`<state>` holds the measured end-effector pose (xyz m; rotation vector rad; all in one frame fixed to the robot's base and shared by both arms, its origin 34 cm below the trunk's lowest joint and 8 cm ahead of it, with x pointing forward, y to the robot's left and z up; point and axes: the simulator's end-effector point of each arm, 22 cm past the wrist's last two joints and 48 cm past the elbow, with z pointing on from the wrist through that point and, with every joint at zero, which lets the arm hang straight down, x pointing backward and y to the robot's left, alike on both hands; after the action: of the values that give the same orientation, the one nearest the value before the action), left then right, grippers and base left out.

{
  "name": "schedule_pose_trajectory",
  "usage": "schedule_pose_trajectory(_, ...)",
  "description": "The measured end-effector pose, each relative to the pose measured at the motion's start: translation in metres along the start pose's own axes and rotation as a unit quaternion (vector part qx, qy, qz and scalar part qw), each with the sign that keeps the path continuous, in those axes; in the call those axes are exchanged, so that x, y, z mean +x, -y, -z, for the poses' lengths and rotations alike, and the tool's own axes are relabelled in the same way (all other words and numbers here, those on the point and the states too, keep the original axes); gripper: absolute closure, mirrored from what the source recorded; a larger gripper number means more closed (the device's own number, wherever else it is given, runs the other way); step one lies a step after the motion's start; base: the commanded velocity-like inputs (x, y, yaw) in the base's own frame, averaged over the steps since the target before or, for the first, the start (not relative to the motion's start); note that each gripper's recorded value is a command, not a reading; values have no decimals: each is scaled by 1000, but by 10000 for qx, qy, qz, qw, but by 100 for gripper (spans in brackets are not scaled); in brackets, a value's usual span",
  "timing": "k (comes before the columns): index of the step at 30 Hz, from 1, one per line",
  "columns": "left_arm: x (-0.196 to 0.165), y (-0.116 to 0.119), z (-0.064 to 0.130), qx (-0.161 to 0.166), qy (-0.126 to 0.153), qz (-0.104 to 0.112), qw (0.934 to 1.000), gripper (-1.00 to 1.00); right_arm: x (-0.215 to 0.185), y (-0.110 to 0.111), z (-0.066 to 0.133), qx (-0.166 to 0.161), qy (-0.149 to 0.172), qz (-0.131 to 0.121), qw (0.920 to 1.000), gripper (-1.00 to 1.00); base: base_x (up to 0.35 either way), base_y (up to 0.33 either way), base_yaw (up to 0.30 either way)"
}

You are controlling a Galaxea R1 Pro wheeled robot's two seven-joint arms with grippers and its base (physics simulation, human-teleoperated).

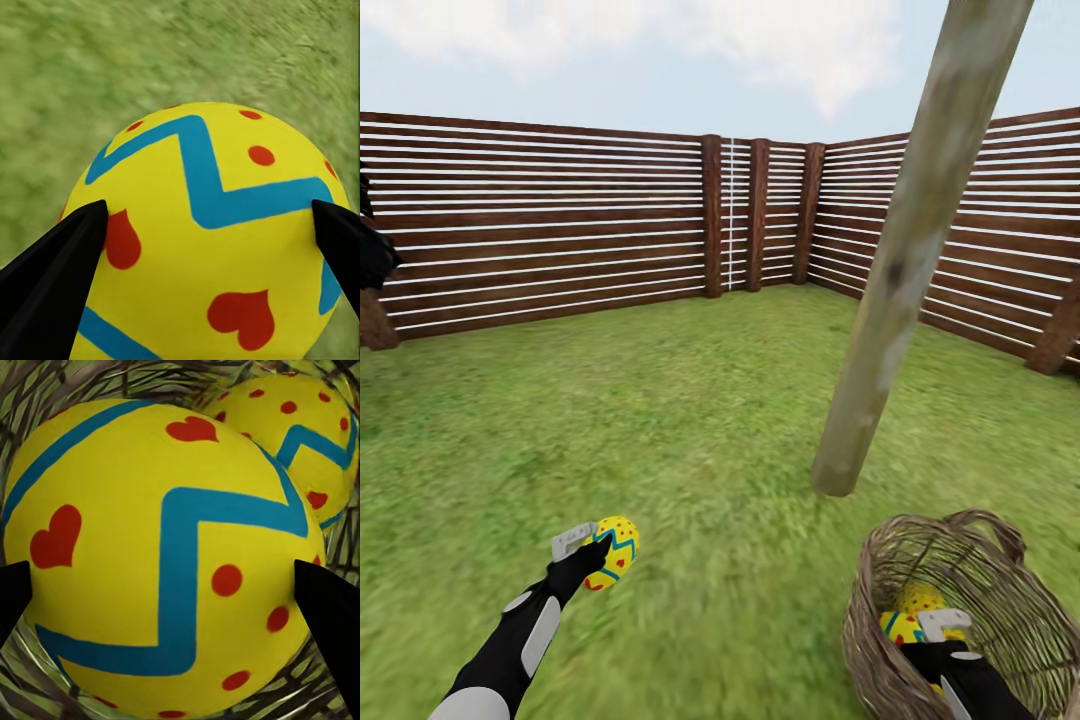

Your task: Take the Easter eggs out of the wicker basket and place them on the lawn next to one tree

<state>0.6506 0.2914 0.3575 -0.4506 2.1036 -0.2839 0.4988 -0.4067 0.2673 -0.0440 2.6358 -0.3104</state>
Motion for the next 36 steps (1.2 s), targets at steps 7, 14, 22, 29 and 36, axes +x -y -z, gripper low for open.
schedule_pose_trajectory(7, 18, -1, 0, -15, -189, 15, 9998, 100, 1, -4, 0, -44, -11, -30, 10000, 100, 0, -207, 0)
schedule_pose_trajectory(14, 15, 1, 1, 8, -170, 15, 9999, 100, 1, 0, 1, -1, -4, -8, 10000, 100, 0, -7, 0)
schedule_pose_trajectory(22, 1, 13, 7, 88, -43, 19, 10000, 100, -12, 3, 10, 14, 147, -41, 9999, 100, 0, 0, 0)
schedule_pose_trajectory(29, -10, 28, 13, 202, 58, 33, 9998, 100, -25, 8, 19, 41, 299, -74, 9995, 100, 0, 0, 0)
schedule_pose_trajectory(36, 8, 31, 30, 166, -1258, -388, 9912, 100, -67, 28, 41, 127, 702, -272, 9971, 100, 0, 0, 0)
